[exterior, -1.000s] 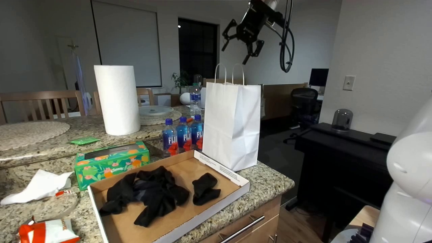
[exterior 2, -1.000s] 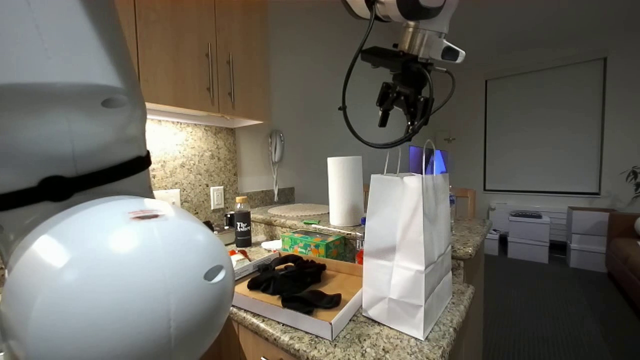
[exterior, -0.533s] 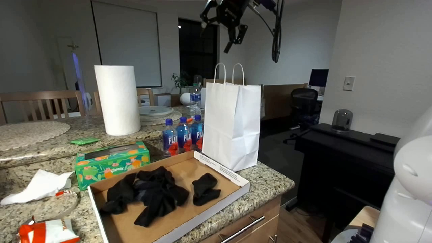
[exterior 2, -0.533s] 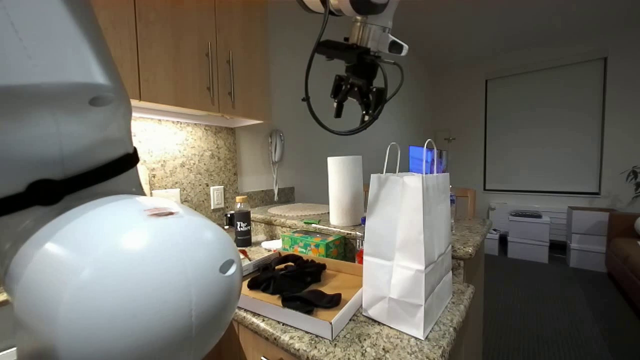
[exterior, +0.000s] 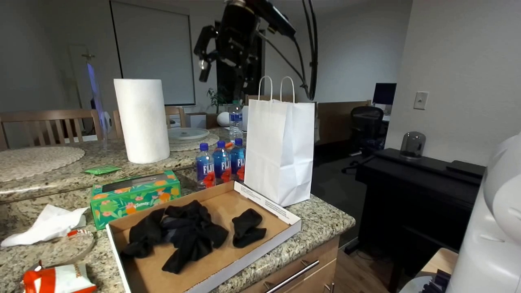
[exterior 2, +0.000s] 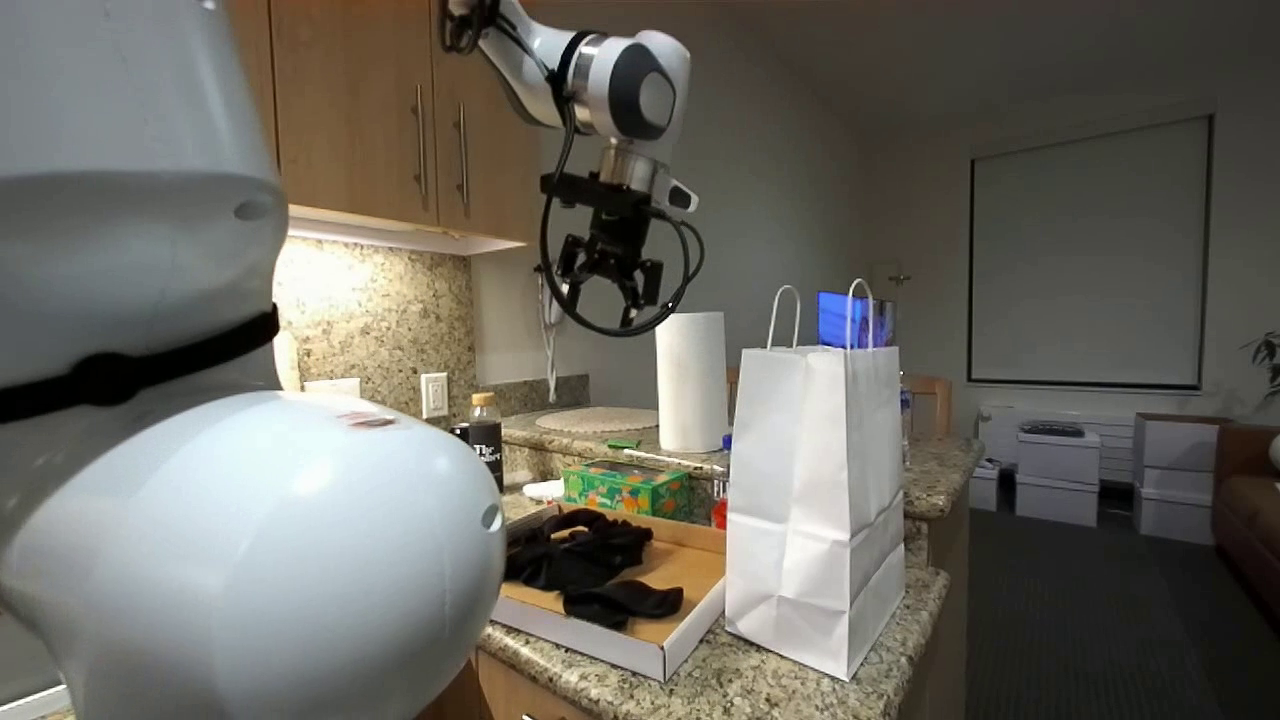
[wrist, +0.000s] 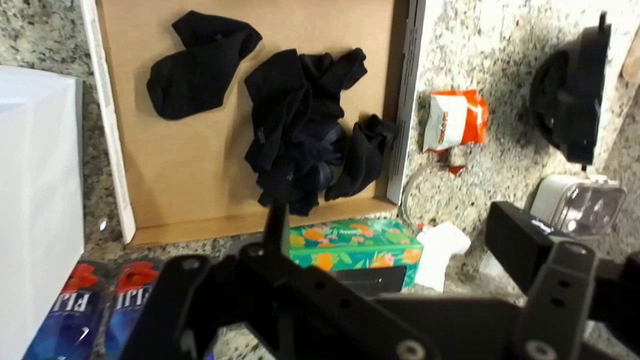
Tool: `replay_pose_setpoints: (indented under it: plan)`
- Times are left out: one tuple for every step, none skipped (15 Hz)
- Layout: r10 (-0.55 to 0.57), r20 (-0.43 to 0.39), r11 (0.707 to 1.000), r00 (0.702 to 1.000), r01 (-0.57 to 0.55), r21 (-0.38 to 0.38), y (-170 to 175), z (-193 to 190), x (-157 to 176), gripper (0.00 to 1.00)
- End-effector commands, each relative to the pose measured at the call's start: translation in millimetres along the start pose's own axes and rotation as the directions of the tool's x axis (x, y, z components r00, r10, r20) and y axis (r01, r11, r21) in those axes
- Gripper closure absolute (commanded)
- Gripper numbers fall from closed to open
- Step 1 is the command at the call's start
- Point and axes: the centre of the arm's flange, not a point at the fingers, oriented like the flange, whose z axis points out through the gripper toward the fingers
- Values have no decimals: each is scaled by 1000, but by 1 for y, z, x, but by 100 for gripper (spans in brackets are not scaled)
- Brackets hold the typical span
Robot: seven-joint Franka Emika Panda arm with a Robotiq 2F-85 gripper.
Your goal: Place the black socks inside the white bag
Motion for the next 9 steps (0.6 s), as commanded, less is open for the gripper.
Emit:
replay_pose_setpoints:
  plan:
    - [-94, 65, 995, 993, 97, -40, -8, 68, 5, 0]
    - [-97, 74, 993, 993, 101, -64, -9, 83, 6, 0]
    - [-94, 75, 990, 993, 101, -97, -9, 102, 10, 0]
    - [-100, 76, 987, 992, 109, -116, -8, 116, 12, 0]
    - [-99, 63, 982, 993, 108, -153, -7, 133, 14, 0]
    - [-103, 49, 978, 993, 111, -178, -5, 145, 17, 0]
    - [-106, 20, 975, 994, 108, -195, -2, 162, 21, 0]
    - [-111, 12, 974, 994, 111, -195, 1, 173, 24, 0]
    - [-112, -6, 976, 994, 109, -189, 2, 188, 27, 0]
